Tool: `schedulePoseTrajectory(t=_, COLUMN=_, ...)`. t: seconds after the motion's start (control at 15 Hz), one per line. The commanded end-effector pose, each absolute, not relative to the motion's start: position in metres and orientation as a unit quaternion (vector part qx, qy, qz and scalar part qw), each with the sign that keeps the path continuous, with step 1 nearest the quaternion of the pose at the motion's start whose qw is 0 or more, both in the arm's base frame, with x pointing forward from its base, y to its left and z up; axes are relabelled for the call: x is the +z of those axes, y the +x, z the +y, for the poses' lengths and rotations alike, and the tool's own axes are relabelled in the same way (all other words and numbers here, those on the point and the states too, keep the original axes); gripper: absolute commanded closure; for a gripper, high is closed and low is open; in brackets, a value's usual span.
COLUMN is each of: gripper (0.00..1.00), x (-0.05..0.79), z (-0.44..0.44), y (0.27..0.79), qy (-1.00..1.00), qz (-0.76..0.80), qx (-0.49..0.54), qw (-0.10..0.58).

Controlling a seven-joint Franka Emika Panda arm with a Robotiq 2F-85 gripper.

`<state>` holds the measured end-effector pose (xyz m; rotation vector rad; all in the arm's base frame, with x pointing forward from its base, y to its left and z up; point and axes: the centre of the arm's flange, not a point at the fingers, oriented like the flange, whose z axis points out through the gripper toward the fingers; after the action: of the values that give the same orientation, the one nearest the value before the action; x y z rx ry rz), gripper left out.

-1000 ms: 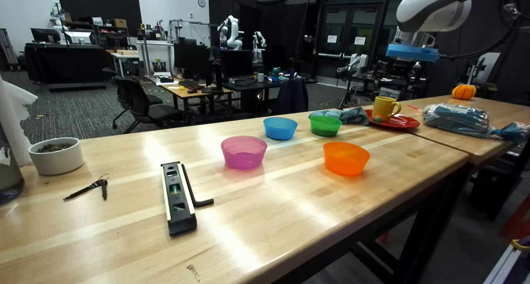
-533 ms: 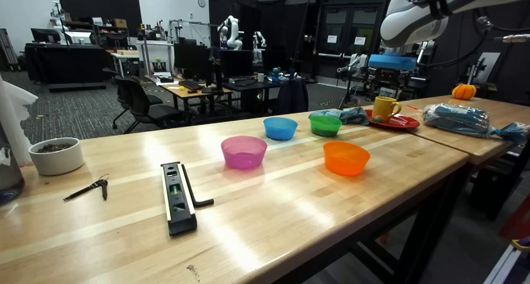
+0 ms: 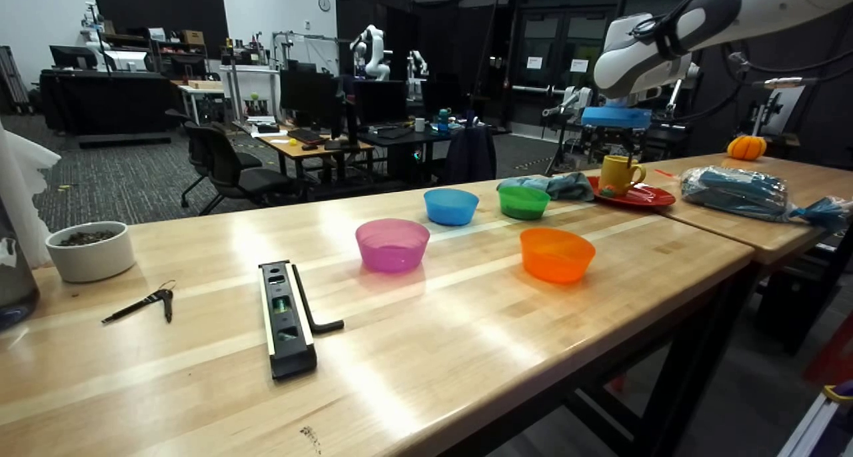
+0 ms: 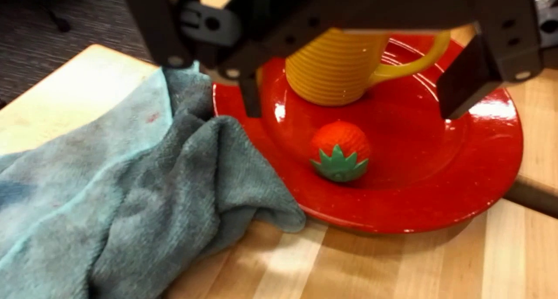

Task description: Remove the toy fruit from the orange plate and put it in the pink bowl

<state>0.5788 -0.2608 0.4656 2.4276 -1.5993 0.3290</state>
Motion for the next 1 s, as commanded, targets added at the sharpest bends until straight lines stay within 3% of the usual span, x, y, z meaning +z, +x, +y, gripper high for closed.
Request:
schedulePoseTrajectory(t=0.0, gripper=0.0, x=0.453, z=-0.279, y=0.609, qy=0.824, qz=-0.543, qx=0.11, qw=0.121)
schedulePoseTrajectory(t=0.93, gripper=0.0, x=0.404, z=-0.329, y=0.627, qy=0.808, qz=-0.567, qx=0.018, qw=0.161)
